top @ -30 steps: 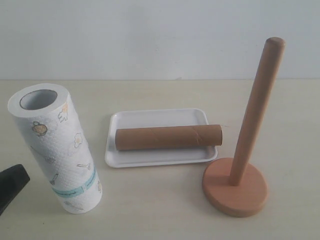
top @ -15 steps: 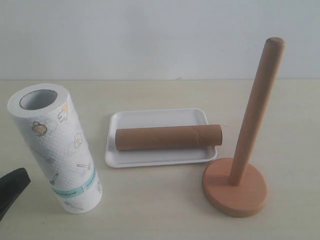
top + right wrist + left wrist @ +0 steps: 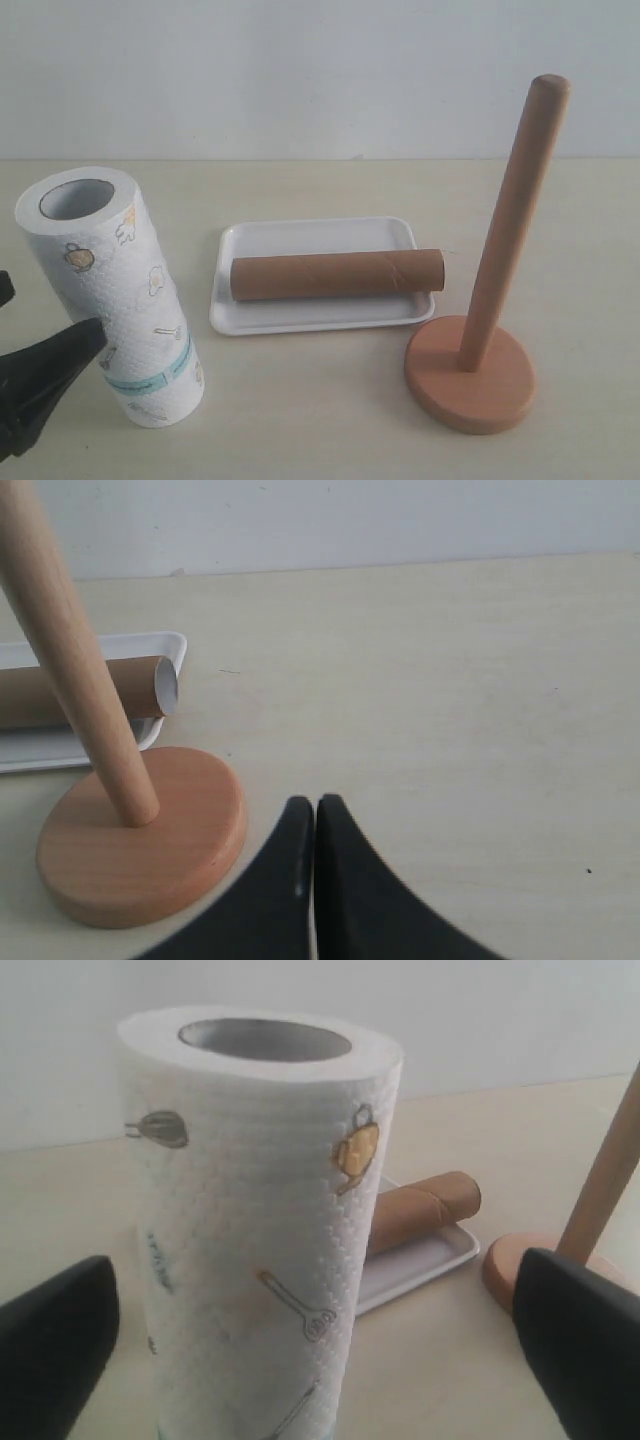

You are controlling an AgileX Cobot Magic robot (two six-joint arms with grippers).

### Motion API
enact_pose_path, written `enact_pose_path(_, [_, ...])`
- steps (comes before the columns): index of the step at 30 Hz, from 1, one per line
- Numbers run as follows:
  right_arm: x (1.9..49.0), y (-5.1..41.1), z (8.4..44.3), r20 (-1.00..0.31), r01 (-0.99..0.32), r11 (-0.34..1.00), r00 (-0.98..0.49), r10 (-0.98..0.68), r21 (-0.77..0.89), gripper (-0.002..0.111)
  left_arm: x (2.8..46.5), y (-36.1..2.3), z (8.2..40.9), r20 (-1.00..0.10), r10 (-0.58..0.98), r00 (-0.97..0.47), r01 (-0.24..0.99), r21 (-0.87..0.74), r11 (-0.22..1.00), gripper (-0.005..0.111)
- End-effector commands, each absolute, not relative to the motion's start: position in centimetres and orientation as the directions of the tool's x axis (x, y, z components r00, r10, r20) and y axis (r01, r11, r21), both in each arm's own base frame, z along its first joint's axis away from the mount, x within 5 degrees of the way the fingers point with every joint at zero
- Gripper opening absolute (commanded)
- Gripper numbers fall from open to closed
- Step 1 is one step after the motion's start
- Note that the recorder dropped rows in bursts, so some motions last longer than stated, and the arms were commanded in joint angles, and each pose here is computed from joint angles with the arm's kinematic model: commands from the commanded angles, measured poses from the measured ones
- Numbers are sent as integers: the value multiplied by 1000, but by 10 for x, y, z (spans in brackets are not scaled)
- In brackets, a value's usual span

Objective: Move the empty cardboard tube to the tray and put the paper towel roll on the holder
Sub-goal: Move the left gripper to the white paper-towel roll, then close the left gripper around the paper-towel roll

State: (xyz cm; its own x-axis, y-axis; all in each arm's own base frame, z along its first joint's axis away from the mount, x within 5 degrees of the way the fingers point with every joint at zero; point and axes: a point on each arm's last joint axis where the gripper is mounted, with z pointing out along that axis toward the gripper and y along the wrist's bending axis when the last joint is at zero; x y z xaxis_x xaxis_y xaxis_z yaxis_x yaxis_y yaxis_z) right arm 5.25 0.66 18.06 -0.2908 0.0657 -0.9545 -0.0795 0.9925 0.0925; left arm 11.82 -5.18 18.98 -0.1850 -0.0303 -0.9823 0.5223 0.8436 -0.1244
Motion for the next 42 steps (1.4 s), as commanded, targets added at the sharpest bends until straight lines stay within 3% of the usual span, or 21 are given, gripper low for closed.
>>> enact_pose_path(1, [52,7,180,-956,-81,993,-286,63,90,0,131,-54,180,-970,-70,-234,520,-186,834,110])
enact_pose_path(5, [52,7,180,-956,-81,993,-286,63,90,0,143,-56,174,-959,-60,-276,520,-201,830,110])
enact_pose_path(8, [52,7,180,-956,-81,993,-286,63,90,0,149,-56,176,-977,52,-204,553,-71,830,110])
enact_pose_path(12, [52,7,180,-956,-81,993,-286,63,90,0,156,-57,179,-982,88,-168,565,-23,825,110])
enact_pose_path(34, [53,7,180,-957,-81,993,-284,64,90,0,220,-69,168,-997,26,-77,631,-28,775,110])
enact_pose_path(42, [53,7,180,-957,-81,993,-284,64,90,0,220,-71,165,-996,39,-83,653,-25,757,110])
